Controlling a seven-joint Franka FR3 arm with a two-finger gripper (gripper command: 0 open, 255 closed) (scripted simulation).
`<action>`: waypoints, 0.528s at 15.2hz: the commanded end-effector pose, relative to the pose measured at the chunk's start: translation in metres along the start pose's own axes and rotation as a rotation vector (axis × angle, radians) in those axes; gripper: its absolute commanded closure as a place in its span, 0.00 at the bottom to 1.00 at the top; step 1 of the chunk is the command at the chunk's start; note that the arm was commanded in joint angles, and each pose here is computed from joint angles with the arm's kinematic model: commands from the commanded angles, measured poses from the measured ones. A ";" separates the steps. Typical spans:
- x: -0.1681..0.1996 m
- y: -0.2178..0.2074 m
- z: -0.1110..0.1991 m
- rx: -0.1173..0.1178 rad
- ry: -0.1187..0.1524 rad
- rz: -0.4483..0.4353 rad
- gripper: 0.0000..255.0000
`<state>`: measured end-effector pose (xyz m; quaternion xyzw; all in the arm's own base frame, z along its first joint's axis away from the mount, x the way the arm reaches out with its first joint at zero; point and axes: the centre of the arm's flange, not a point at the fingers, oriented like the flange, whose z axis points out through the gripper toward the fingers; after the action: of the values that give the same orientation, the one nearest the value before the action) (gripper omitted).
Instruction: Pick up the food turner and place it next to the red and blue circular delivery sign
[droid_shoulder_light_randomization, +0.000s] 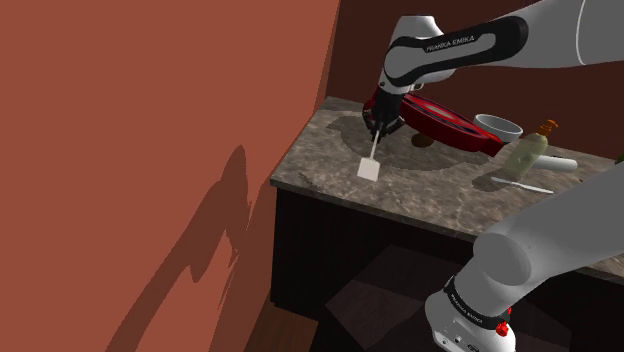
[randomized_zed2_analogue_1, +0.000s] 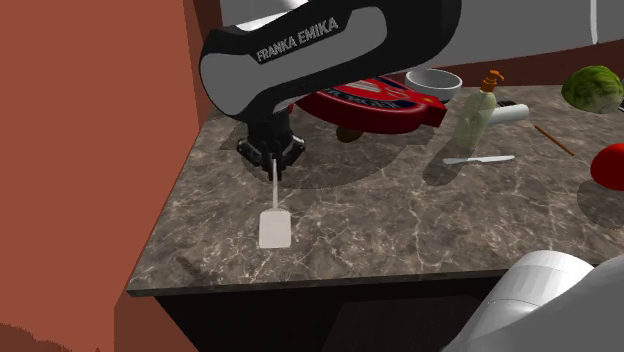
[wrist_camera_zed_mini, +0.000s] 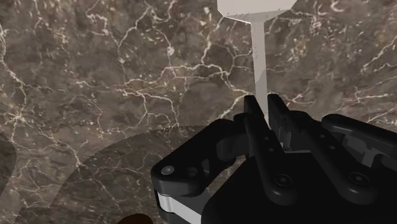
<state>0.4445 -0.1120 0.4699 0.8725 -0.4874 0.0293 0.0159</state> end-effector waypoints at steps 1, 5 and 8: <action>0.000 -0.001 -0.011 0.000 0.000 0.000 1.00; 0.001 -0.001 -0.032 0.000 0.000 0.000 1.00; 0.002 -0.001 -0.048 0.000 0.000 0.000 1.00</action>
<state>0.4452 -0.1119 0.5129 0.8725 -0.4874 0.0293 0.0159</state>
